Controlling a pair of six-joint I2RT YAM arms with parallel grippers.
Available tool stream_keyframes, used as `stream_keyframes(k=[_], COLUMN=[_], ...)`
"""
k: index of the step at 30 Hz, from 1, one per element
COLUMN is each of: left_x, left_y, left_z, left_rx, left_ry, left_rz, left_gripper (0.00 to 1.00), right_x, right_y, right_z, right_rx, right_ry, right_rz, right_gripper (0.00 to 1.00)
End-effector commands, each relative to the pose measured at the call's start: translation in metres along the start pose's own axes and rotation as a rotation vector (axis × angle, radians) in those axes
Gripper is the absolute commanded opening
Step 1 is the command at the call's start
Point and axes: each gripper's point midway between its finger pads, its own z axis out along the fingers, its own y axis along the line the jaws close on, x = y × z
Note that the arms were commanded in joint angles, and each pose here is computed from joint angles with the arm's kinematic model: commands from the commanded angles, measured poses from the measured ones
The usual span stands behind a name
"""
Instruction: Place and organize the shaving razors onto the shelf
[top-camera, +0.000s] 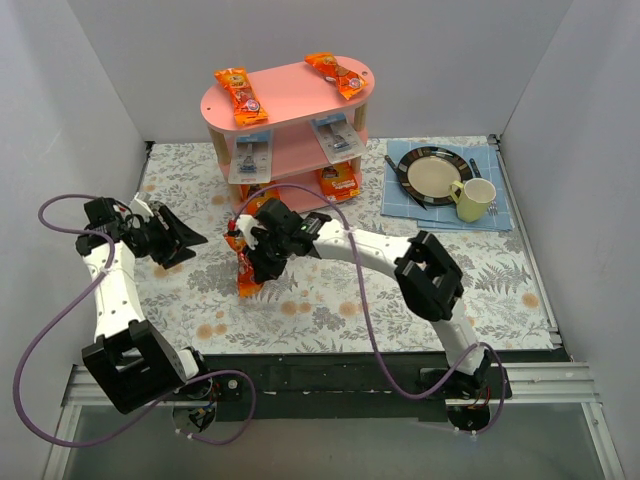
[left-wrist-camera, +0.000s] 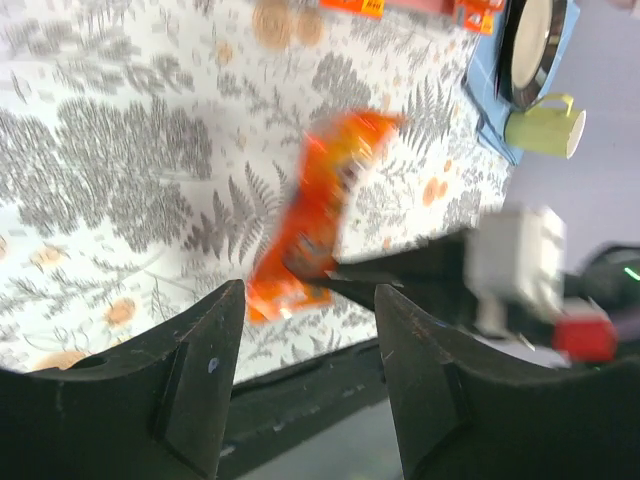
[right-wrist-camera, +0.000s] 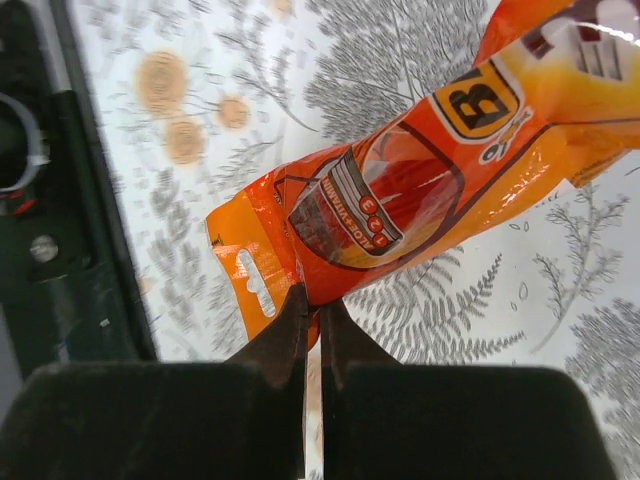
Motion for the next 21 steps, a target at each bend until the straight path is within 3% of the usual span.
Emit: stream_keyframes(k=[1,10,19,21], left_x=[-0.036,-0.06,-0.081,-0.083], left_y=[-0.012,-0.016,-0.018,-0.018], left_z=[-0.009,-0.003,0.008,0.009], left_rx=[0.011,0.041,0.086,0.091], left_ry=[-0.107,-0.139,-0.15,-0.153], left_rz=[0.116,0.13,0.104,0.121], left_gripper=[0.53,0.53,0.53,0.52], right_x=[-0.049,-0.043,-0.125,-0.134], right_y=[0.045,0.083,0.05,0.031], right_z=[-0.071,-0.165,-0.278,-0.289], right_rx=[-0.081,-0.116,0.12,0.166], right_ry=[-0.148,-0.157,-0.397,-0.402], right_rz=[-0.206,-0.449,-0.595,-0.581], right_gripper=[0.01,0.01,0.01,0.01])
